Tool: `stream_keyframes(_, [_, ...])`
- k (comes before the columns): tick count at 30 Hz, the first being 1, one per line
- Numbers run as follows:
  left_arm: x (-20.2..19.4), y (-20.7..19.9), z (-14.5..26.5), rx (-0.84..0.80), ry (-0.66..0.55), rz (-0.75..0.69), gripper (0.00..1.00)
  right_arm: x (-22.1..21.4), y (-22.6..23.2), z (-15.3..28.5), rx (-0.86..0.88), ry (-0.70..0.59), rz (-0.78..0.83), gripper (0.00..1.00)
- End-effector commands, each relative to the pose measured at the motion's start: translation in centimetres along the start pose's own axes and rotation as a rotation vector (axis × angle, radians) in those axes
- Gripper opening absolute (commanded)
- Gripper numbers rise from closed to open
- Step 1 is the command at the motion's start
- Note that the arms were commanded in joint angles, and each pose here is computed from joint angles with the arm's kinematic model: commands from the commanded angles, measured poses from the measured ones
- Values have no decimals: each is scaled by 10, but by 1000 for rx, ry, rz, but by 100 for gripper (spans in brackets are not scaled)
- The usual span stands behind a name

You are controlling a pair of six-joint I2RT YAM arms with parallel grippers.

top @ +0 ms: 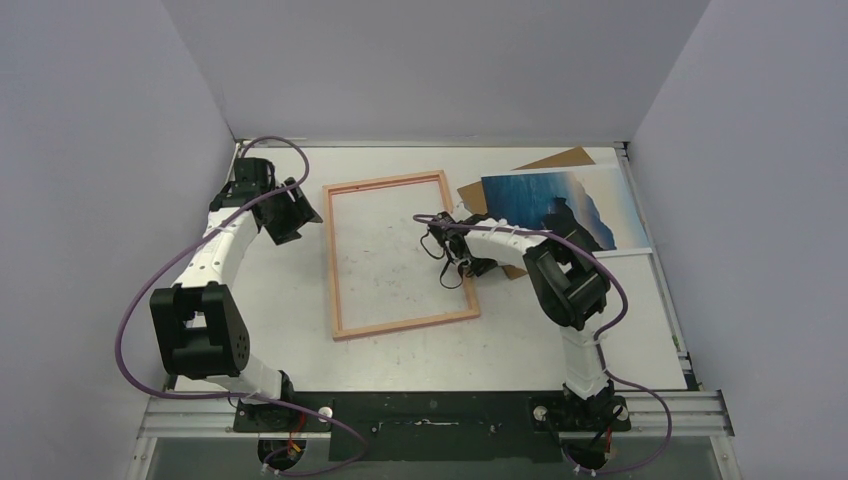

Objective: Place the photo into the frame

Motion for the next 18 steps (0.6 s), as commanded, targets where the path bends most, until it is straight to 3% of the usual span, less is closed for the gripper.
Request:
stream_keyframes(1, [3,-4,-1,-31,-16,5,60,6,-16,12,-75,-74,-44,64])
stream_keyframes(11, [2,-6,-2,-50,-11,17,60,15,-44,32,-151,-163,-139,59])
stream_keyframes(18, [-6,-18,-13,-84,26,14,60,28,-48,20,-112,-193,-239,53])
Point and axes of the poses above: each gripper's point midway between its finger pads, its own z axis back along the fingers, its own y axis along the line the jaws close on, x = y × z, the point moved 9 cm from there along z, back along the fingers, and after that the axes turned 2 degrees about -z, right-handed, at the moved point
